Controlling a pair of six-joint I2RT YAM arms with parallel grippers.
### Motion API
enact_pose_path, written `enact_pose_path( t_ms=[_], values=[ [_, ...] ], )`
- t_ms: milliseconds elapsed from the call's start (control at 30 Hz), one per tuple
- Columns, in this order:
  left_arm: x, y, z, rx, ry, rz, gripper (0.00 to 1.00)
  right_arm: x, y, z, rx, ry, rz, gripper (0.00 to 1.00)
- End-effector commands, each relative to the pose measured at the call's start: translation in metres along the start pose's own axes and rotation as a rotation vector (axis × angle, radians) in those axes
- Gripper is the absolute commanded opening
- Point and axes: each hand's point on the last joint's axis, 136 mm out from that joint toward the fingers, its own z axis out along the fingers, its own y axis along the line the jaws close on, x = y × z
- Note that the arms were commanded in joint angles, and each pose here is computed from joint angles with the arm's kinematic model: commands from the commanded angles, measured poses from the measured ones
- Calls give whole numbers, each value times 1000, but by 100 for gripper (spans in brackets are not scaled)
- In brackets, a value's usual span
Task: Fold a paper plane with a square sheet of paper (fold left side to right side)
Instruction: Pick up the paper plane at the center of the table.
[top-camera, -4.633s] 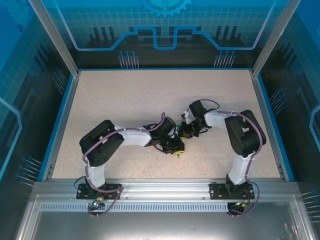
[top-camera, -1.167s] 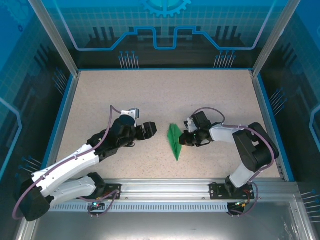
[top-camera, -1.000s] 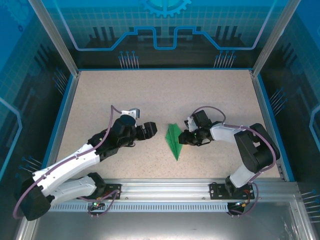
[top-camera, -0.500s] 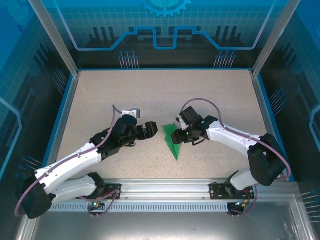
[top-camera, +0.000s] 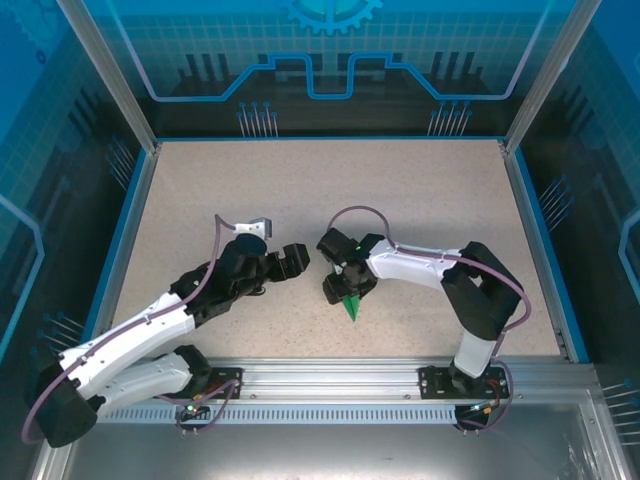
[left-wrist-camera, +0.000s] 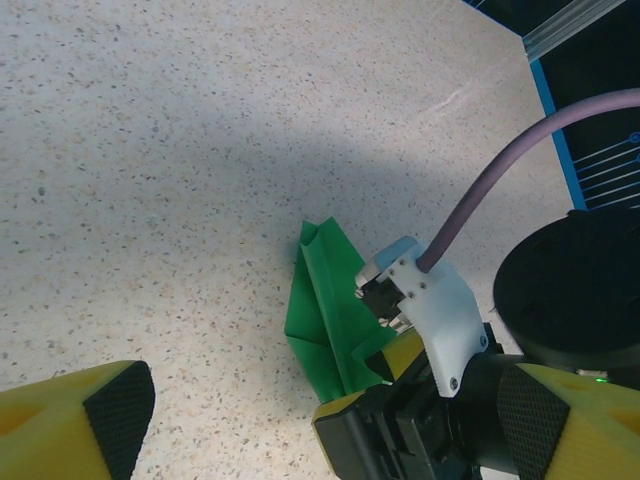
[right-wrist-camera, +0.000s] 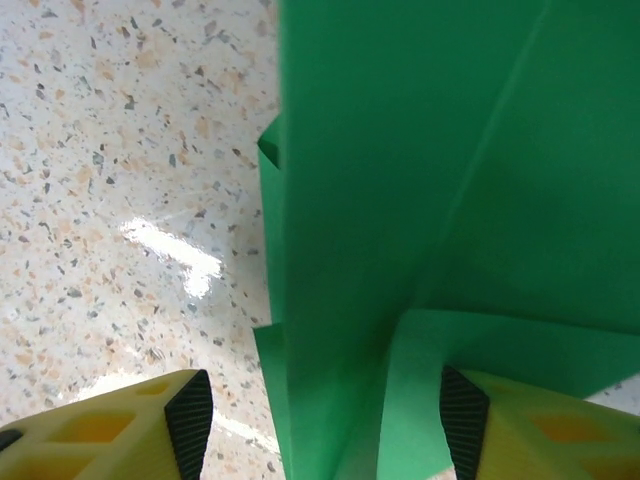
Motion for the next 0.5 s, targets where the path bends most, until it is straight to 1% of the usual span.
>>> enact_pose_path(
  t_ms=[0, 67, 167, 467],
  values=[
    [-1, 12, -4, -39, -21, 12, 93, 5, -7, 2, 106, 36, -40, 66],
    [0, 13, -4, -40, -22, 10, 93, 5, -8, 4, 145, 44, -54, 65],
    [1, 15, -4, -44, -22, 10, 94, 4, -11, 4, 189, 48, -66, 61],
    [2, 16, -4, -49, -19, 7, 94, 4, -17, -3, 214, 30, -66, 46]
  ],
)
